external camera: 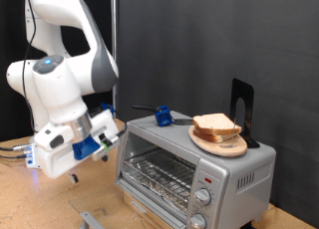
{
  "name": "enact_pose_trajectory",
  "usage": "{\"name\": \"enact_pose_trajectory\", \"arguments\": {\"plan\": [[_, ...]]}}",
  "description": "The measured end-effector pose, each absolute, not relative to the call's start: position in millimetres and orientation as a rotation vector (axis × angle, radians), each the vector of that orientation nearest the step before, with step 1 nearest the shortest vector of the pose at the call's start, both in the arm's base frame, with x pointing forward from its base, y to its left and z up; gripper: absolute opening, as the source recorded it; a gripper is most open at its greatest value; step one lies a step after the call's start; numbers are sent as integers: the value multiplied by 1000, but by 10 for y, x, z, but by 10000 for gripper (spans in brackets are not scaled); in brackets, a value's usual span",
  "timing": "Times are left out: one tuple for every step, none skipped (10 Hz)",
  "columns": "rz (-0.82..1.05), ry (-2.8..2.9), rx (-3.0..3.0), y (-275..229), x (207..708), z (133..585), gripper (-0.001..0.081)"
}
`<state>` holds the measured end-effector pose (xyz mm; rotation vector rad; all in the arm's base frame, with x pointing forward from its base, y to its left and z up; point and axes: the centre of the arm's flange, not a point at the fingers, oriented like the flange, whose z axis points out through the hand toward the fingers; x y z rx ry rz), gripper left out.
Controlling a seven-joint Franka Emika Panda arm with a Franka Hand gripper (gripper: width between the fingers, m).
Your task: Make a piece of toast with the oven
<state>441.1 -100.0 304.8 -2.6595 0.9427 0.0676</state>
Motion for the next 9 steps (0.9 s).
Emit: {"name": "enact_pose_trajectory", "arguments": {"plan": [[52, 920, -2652, -1011, 4375, 3149, 809], [60, 927, -2652, -1008, 4374, 3127, 809], [96, 899, -2611, -985, 4346, 3102, 809], [120, 836, -2552, -1006, 4299, 3104, 809], [121, 771, -2507, -1090, 4235, 3119, 809], [104, 737, -2473, -1221, 4172, 3131, 809], [85, 720, -2443, -1352, 4119, 3140, 809], [52, 715, -2411, -1482, 4089, 3169, 809], [17, 718, -2379, -1602, 4079, 3225, 809]]}}
